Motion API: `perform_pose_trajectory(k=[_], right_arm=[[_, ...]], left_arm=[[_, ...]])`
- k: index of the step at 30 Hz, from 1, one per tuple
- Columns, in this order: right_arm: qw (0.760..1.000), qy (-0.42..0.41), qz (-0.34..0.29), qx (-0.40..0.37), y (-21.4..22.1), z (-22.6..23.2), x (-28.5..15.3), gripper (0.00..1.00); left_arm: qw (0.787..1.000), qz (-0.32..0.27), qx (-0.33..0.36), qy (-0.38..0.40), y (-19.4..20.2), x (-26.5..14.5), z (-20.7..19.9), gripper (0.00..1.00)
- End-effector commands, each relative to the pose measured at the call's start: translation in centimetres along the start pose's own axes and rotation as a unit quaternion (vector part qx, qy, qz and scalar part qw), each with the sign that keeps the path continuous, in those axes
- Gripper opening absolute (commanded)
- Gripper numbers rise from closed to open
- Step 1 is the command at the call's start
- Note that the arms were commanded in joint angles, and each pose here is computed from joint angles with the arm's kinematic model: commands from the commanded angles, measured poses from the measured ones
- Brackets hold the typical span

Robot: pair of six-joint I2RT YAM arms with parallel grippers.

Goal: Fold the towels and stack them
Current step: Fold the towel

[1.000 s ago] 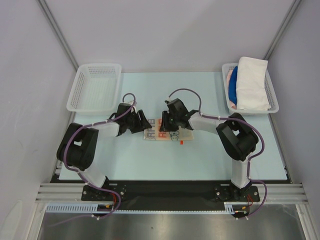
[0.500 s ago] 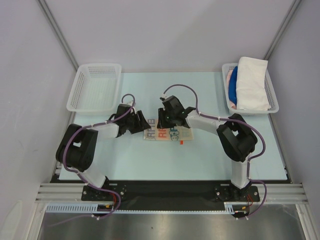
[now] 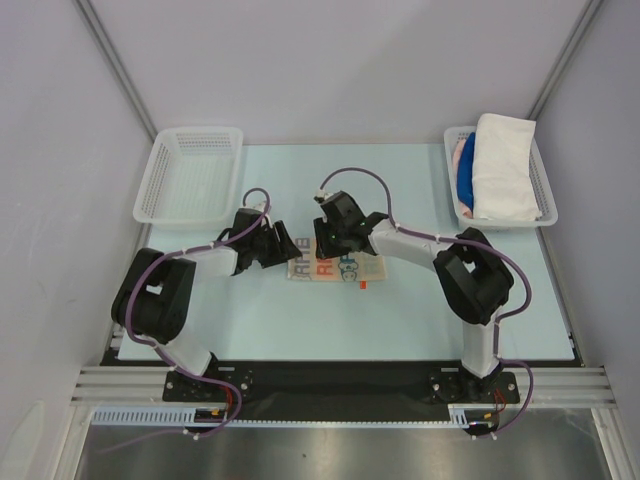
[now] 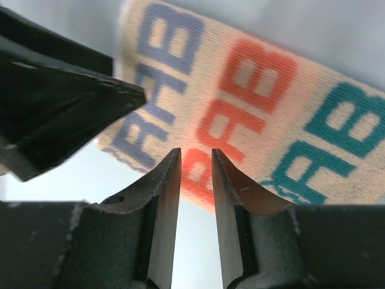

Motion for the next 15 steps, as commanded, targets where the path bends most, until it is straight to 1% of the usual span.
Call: perform_pose_trajectory(k=[1,6,9,11,15], right_arm=[[0.999,-0.004,-0.017,-0.029,-1.7,1.0,-0.1,0.32],[0.999,-0.023,-0.018,-0.04,-1.5,2.5,-0.4,0.33],[0.998,-0.042,-0.011,-0.038,-1.0,3.6,0.3,0.33],[0.999,-0.043,-0.004,-0.032,-0.3,4.0,1.0,0.31],[0.999,-0.039,-0.012,-0.026,0.4,4.2,1.4,0.33]], left_arm=[[0.996,0.028,-0.011,-0.087,2.3,-0.1,3.8,0.62],[0.995,0.033,-0.009,-0.095,2.5,0.3,4.3,0.62],[0.994,0.039,-0.01,-0.099,2.9,0.6,4.4,0.61],[0.994,0.041,-0.011,-0.101,3.0,0.7,4.4,0.61],[0.993,0.048,-0.009,-0.105,3.4,1.0,4.7,0.61]])
Point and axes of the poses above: each gripper's point midway between its finger pads, its own x axis out along the fingers, its own z axis along the line the jaws close on, y = z × x, the point moved 6 cm from there along -x, back along the fingers, and after that the axes turned 11 degrees about -x, right-handed, at the moved point
